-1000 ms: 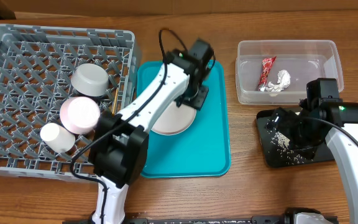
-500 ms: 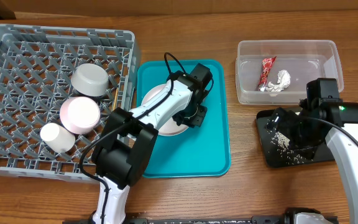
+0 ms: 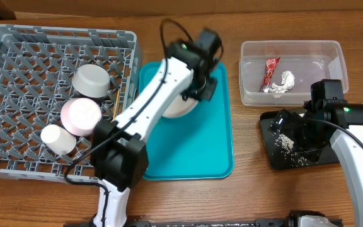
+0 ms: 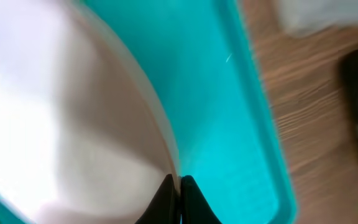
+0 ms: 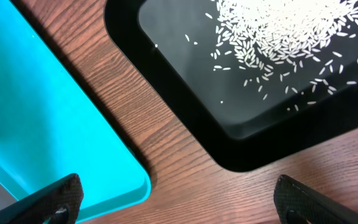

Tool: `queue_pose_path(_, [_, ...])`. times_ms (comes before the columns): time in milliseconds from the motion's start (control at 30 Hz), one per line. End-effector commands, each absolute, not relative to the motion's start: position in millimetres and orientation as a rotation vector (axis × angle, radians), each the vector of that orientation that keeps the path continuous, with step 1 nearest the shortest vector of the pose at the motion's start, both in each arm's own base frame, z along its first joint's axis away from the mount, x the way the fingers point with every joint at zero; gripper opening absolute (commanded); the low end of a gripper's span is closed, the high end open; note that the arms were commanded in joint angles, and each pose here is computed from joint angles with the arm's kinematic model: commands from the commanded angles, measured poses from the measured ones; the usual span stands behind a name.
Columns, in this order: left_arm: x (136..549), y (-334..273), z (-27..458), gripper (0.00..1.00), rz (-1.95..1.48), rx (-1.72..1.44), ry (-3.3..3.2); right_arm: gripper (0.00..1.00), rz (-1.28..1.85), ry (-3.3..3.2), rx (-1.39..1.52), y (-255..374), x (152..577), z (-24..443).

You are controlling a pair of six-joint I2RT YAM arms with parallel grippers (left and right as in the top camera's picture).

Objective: Sort waste into correct bins and load items into the dishwasher
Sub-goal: 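Lift the white plate and stand it upright in the dish rack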

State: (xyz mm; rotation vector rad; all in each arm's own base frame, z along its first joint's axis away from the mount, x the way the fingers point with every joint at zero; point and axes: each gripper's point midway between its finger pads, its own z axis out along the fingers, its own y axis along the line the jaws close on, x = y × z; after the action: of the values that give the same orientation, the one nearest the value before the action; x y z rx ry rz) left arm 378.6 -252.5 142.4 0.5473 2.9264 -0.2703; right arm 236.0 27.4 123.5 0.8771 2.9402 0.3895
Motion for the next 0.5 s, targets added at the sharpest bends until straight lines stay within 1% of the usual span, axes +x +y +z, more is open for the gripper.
queue_pose_path(0, [398.2,-230.7,220.9,0.04,-0.447,0.542,2.755,1.00,0.402,2.918,0.860,26.8,241.9,130.6])
queue_pose_path(100, [403.2,-211.6,256.3,0.04,-0.635,0.580,2.658,1.00,0.402,2.917,0.861,26.8,242.0,130.6])
queue_pose_path(200, [406.6,-188.4,280.0,0.04,-0.851,0.596,2.557,1.00,0.402,2.917,0.861,26.8,242.0,130.6])
queue_pose_path(333, [412.3,-140.6,293.3,0.04,-1.071,0.514,2.472,1.00,0.390,2.917,0.861,25.4,241.9,130.3])
queue_pose_path(467, [414.2,-103.9,288.5,0.04,-1.199,0.439,2.419,1.00,0.390,2.916,0.860,25.4,242.2,130.3])
